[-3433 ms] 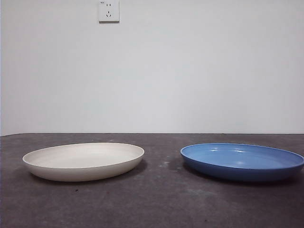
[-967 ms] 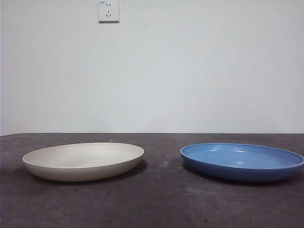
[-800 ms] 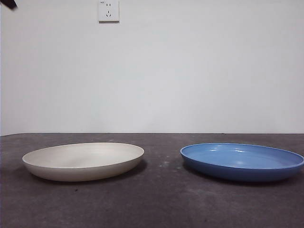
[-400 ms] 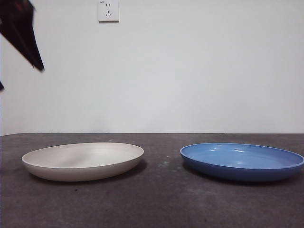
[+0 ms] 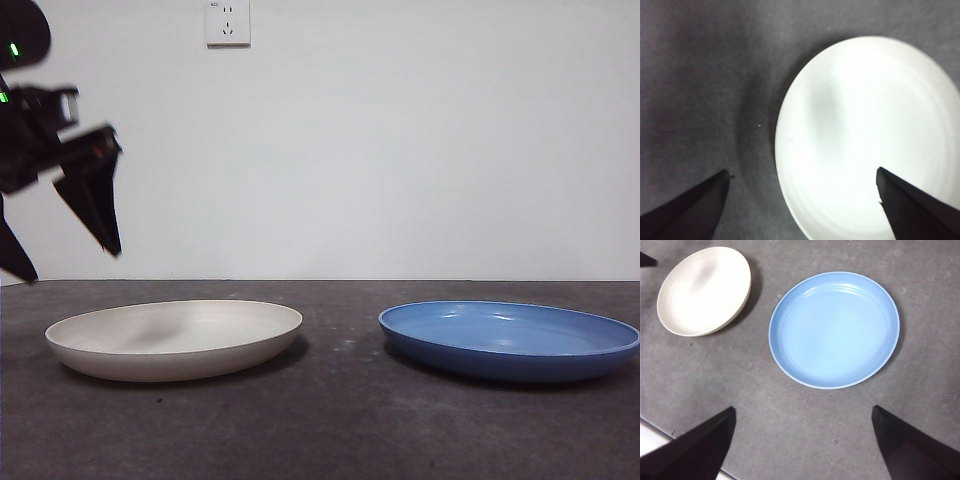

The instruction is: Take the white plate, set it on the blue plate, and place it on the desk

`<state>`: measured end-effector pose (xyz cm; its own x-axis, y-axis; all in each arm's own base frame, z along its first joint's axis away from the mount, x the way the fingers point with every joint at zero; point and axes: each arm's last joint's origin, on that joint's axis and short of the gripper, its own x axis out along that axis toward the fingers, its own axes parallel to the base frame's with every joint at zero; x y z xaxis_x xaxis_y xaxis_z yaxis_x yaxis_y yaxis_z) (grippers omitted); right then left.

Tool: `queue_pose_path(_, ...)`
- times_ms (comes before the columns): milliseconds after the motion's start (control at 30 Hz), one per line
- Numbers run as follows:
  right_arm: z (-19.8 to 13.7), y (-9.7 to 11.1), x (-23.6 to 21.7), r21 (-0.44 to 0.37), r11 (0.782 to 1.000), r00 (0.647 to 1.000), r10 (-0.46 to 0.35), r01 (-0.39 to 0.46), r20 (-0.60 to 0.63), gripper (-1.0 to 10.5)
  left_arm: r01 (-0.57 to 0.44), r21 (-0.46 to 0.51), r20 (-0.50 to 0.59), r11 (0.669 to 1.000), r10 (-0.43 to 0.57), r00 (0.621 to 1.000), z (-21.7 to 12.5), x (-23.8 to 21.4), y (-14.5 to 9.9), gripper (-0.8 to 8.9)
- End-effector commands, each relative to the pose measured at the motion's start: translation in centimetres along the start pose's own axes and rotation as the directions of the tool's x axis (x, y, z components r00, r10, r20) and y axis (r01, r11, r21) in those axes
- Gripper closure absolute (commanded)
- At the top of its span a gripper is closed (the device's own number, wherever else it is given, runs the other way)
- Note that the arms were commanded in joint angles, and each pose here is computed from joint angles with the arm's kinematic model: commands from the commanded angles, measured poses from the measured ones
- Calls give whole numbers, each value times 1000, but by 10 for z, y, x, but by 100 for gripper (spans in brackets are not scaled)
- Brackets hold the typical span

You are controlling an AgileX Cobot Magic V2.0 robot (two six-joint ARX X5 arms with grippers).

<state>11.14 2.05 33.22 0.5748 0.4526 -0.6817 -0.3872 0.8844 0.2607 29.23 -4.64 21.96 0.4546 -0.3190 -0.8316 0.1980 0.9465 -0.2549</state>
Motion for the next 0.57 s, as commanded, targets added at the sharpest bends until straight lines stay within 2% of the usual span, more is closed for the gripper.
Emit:
queue_pose_path(33,4,2,-4,-1,1000,1000,2,-2,19,512,-11,-1,-19,1000,11,1000,5,16,3,349)
queue_pose_path(267,4,2,-4,-1,1000,1000,2,-2,19,512,-87,3,-87,996,87,992,0,44,7,350)
queue_pose_path(400,4,2,-4,-1,1000,1000,1,-1,20,512,-99,14,-89,995,100,991,0,48,5,364)
queue_pose_path(567,4,2,-4,-1,1000,1000,1,-1,20,512,-95,23,-91,995,97,991,0,49,2,514)
